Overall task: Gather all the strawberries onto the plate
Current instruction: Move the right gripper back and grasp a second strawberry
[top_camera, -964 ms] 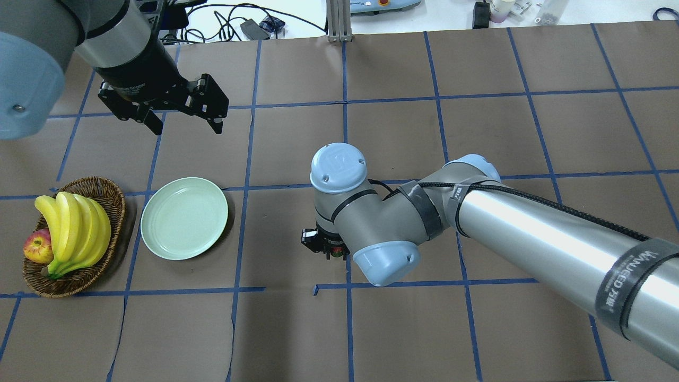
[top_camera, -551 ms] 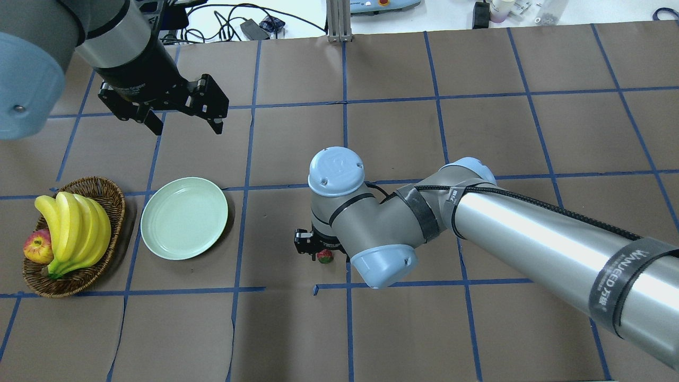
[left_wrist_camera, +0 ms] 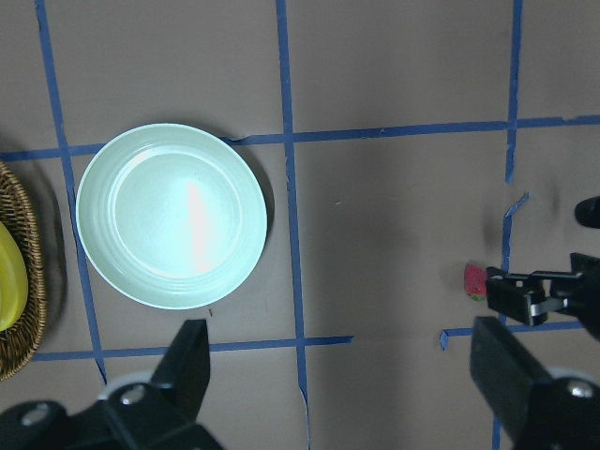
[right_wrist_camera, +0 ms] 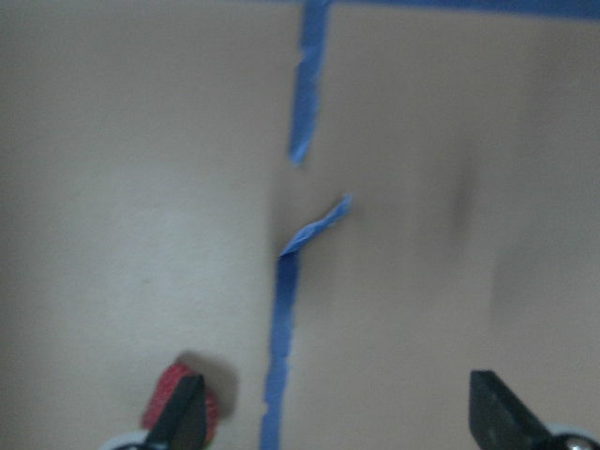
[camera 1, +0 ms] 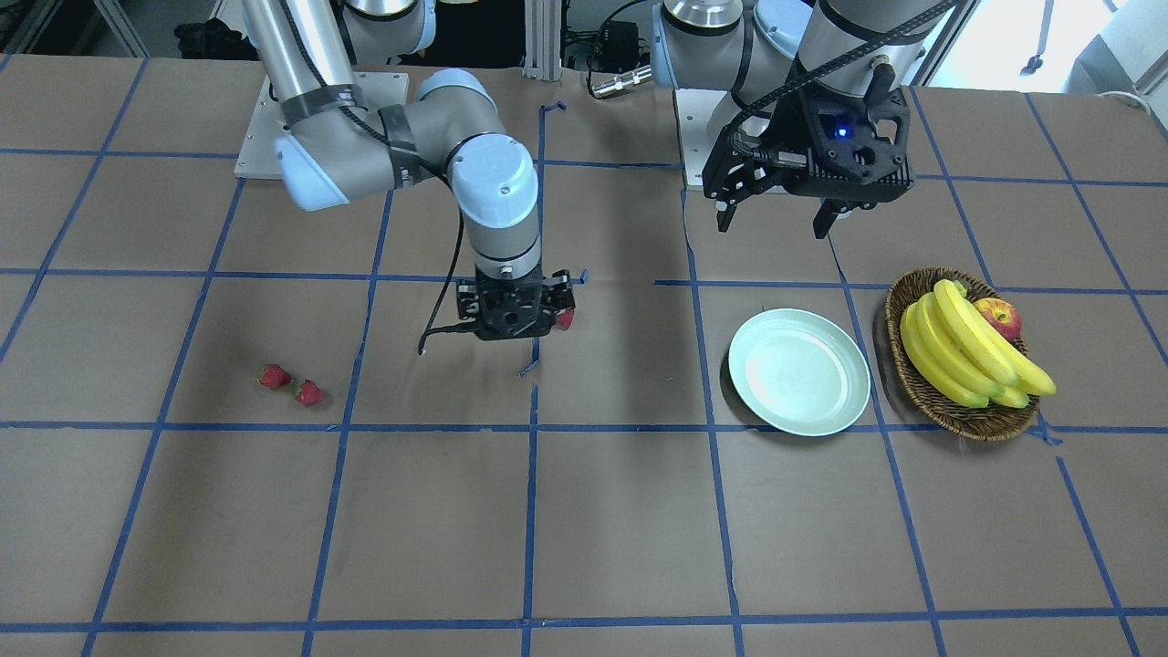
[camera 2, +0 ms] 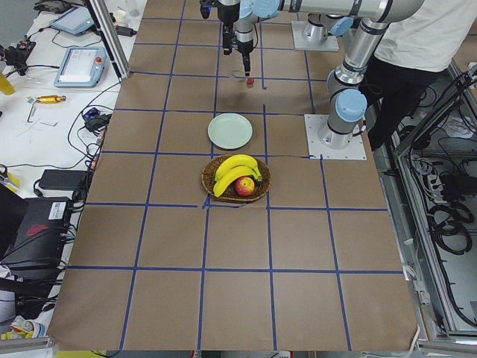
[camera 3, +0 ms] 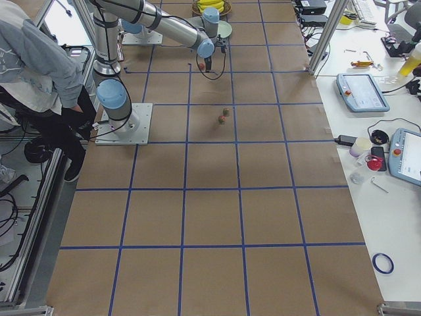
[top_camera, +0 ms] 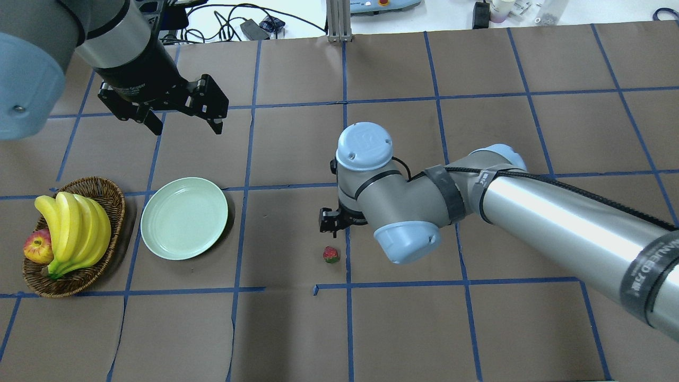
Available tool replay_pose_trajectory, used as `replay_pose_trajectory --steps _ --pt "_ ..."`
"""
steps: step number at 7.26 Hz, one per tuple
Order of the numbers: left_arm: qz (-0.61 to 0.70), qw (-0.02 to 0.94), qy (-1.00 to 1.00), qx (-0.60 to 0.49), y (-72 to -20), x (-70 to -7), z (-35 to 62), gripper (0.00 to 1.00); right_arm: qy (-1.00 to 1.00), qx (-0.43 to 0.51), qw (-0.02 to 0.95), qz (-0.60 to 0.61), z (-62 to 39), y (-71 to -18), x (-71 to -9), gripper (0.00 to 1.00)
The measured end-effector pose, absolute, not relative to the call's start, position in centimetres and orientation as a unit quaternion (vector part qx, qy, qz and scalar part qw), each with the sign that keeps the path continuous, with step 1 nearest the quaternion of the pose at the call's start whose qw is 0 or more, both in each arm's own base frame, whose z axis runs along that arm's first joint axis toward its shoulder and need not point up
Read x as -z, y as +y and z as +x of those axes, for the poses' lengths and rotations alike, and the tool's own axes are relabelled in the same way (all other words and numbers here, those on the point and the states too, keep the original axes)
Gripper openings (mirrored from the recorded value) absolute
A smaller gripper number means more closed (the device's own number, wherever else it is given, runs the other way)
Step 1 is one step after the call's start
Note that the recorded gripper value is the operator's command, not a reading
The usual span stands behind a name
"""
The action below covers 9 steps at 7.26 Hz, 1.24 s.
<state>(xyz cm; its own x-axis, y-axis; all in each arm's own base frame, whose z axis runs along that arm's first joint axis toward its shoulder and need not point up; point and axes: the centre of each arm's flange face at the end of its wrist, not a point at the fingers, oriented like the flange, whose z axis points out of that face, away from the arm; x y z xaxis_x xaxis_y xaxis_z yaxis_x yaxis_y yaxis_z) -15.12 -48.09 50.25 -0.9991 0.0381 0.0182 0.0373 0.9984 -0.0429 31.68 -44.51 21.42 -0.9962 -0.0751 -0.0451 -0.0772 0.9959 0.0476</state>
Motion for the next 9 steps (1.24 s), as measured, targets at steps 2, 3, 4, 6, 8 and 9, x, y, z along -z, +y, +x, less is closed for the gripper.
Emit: replay_pose_trajectory --steps 2,3,4,6,8,9 --pt "-0.019 0.008 -1.0 -0.021 -48.1 -50.2 -15.1 1.0 0.999 -0.009 0.012 -0.028 22.0 -49.6 -22.8 1.0" --pt "-0.019 0.008 -1.0 -0.021 -48.1 -50.2 -15.0 1.0 0.998 -0.003 -0.006 -0.058 17.5 -51.2 -23.2 1.0" --pt "-0.019 0.007 -1.0 -0.021 -48.1 -50.2 -15.0 1.0 0.995 -0.004 -0.029 -0.094 13.6 -52.3 -23.2 1.0" --pt "-0.018 0.008 -1.0 -0.02 -48.1 -50.1 -15.0 1.0 0.992 -0.021 -0.038 -0.12 9.7 -52.7 -21.9 1.0" --pt "-0.018 0.009 -1.0 -0.019 -48.1 -50.0 -15.1 1.0 0.991 -0.045 -0.033 -0.124 9.2 -52.3 -19.3 0.99" --pt "-0.019 0.009 -1.0 -0.019 -48.1 -50.0 -15.1 1.0 0.99 -0.054 -0.031 -0.126 9.2 -52.1 -18.4 0.99"
